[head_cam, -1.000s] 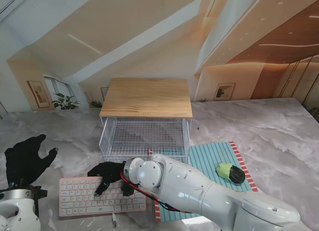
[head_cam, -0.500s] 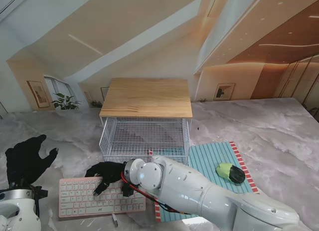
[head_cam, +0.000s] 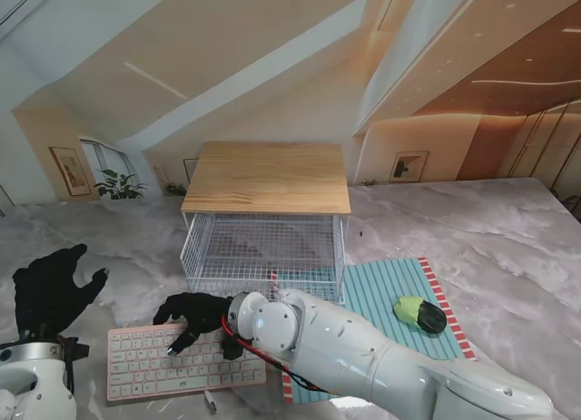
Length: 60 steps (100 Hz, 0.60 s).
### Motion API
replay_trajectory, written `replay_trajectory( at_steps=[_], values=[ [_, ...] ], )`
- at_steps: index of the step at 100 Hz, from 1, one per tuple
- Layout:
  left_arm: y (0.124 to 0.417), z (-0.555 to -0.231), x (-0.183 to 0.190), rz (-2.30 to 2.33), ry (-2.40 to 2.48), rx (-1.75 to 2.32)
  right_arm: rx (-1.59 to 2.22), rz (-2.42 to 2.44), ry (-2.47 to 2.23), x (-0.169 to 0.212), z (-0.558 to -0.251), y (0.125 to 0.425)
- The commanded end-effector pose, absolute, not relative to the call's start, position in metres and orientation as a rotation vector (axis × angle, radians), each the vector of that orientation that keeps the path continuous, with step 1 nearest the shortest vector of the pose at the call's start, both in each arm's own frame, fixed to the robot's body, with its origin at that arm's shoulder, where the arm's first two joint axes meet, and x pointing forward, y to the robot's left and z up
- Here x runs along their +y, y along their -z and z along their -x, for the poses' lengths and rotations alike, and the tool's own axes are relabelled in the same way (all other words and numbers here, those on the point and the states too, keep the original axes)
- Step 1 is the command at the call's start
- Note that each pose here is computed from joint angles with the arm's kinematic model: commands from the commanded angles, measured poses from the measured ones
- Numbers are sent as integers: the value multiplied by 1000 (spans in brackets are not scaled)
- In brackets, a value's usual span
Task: Unroll the mouse pad and set up the keyboard and mouse from the tabletop organizer
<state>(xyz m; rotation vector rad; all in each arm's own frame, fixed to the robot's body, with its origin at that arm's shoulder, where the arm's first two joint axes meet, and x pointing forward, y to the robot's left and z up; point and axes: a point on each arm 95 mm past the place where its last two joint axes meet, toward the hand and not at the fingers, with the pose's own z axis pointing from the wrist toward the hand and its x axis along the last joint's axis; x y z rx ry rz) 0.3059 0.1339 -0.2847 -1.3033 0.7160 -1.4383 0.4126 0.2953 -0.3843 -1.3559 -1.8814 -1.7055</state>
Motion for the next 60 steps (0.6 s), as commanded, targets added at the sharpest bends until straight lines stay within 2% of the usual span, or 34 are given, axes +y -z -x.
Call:
replay_trajectory(
  at_steps=[1,60],
  values=[
    [287,-306,131,1320,1439,730,-1874,1358,1684,294,-408,388],
    [288,-304,131,1322,1443,719,-1858,1322,1726,288,-392,384]
  ],
)
